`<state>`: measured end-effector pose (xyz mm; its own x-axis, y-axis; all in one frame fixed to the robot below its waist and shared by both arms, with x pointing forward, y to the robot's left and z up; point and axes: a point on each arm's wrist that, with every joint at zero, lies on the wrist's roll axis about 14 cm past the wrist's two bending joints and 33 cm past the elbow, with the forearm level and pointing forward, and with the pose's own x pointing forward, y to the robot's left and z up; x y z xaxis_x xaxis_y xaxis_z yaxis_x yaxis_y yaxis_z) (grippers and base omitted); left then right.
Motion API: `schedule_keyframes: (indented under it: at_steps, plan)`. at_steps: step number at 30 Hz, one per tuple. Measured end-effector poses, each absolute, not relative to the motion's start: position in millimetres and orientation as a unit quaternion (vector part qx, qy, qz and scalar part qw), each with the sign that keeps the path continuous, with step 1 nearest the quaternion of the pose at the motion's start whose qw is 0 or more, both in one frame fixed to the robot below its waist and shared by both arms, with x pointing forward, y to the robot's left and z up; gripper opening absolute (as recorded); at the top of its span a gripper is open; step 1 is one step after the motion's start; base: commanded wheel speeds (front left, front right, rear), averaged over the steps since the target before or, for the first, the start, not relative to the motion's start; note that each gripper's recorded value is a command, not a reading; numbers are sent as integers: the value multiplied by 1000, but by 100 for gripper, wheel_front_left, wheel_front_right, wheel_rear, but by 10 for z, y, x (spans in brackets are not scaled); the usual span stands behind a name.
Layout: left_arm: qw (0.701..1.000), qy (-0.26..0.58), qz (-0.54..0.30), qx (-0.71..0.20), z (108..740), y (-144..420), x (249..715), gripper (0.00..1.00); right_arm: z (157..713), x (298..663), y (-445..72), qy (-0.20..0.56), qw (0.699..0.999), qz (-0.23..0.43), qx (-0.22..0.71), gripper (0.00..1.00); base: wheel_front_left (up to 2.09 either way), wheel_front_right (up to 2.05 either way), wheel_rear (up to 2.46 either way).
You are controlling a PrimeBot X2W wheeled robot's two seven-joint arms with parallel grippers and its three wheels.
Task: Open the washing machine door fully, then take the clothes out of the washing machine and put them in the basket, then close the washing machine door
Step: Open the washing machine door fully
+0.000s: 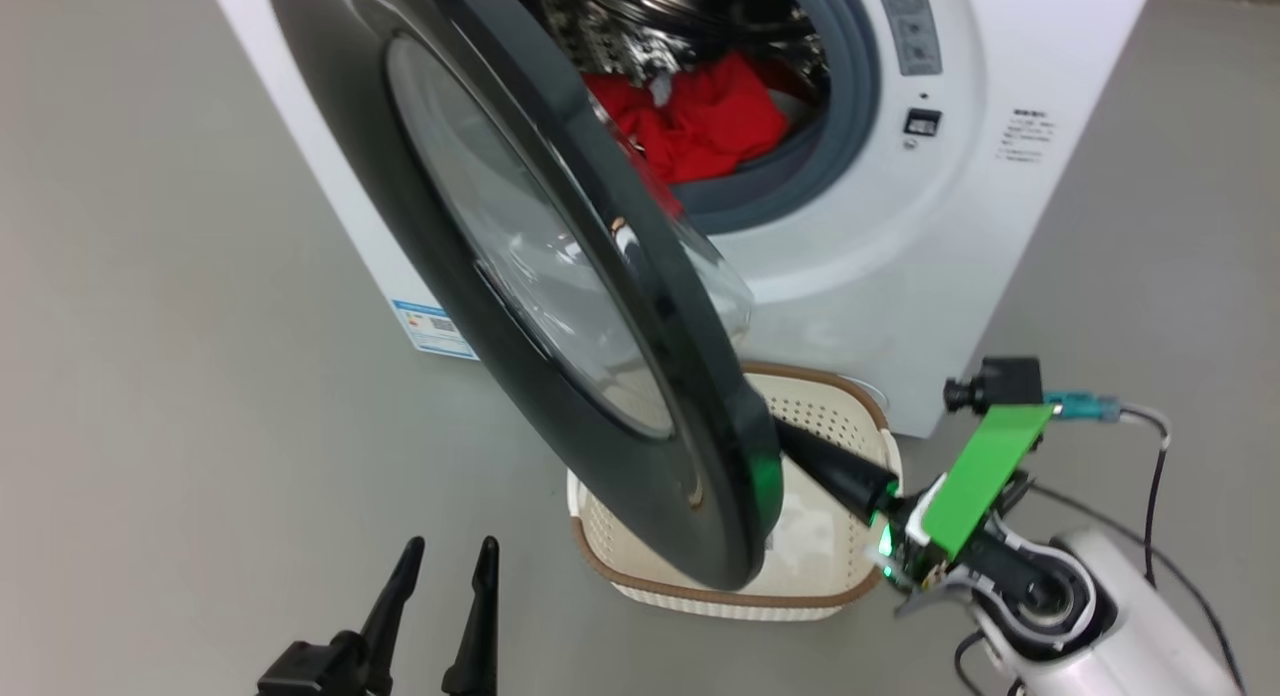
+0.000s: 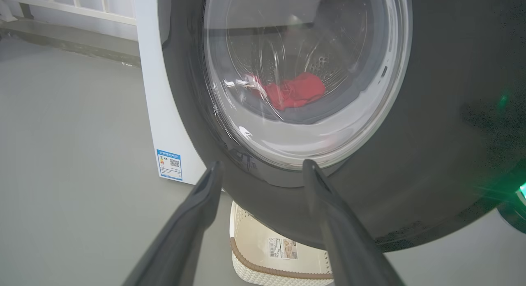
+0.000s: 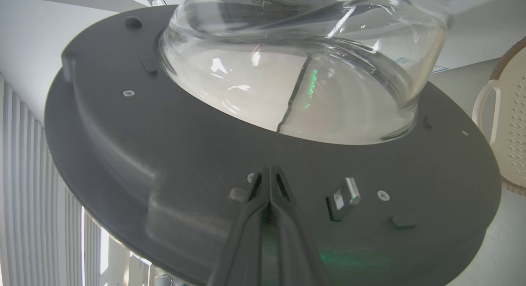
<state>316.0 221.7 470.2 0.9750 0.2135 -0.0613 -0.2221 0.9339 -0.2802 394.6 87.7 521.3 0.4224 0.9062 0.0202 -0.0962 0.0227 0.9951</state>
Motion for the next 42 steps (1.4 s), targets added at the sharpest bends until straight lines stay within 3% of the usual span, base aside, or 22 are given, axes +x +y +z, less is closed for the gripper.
schedule_keyframes:
  at_steps: [23, 42]
  plan:
    - [964, -30, 227, -137, 4844, 2781, 2423, 100, 5305, 2905, 1653, 448, 536, 501, 511, 0, 0, 0, 0]
    - [962, -40, 234, -135, 4899, 2820, 2395, 100, 5412, 2741, 1786, 449, 520, 515, 513, 0, 0, 0, 0]
